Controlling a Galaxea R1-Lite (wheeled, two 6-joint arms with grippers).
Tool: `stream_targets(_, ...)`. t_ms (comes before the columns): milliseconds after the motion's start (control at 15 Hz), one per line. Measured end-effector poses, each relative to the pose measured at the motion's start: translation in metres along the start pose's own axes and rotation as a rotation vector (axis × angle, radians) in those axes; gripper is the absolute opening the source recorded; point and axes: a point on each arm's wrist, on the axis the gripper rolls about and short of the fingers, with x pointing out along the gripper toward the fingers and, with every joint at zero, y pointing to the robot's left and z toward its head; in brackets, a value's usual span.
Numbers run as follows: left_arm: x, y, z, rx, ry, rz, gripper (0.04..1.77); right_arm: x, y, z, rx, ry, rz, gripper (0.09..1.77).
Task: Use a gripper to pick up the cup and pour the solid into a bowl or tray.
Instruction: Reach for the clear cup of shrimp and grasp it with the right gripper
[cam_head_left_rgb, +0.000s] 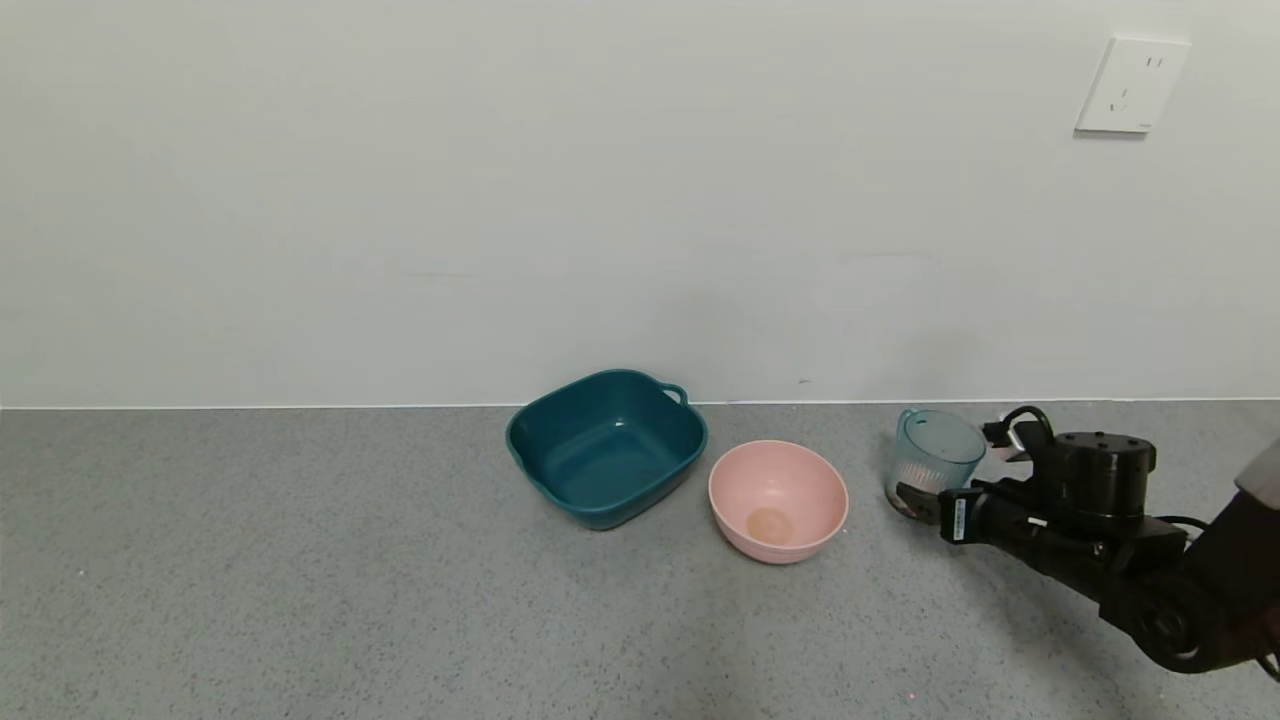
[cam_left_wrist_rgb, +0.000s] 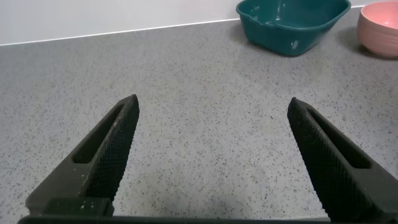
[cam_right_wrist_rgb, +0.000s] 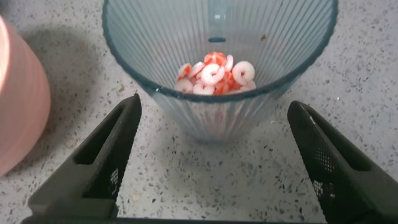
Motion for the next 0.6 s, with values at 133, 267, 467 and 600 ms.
stream_targets(133, 0.0, 0.0, 0.0, 0.0, 0.0, 0.0, 1.72, 0.004, 0.0, -0.001, -0.004, -0.029, 0.002, 1.71)
stream_targets(267, 0.0, 0.0, 0.0, 0.0, 0.0, 0.0, 1.72, 0.009, -0.001, -0.005, -0.005, -0.03, -0.02, 1.71)
stream_targets(467, 0.0, 0.0, 0.0, 0.0, 0.0, 0.0, 1.72, 0.015, -0.002, -0.01, -0.007, -0.026, -0.026, 1.71)
stream_targets(600, 0.0, 0.0, 0.0, 0.0, 0.0, 0.0, 1.72, 0.018, -0.002, -0.011, -0.007, -0.032, -0.026, 1.71)
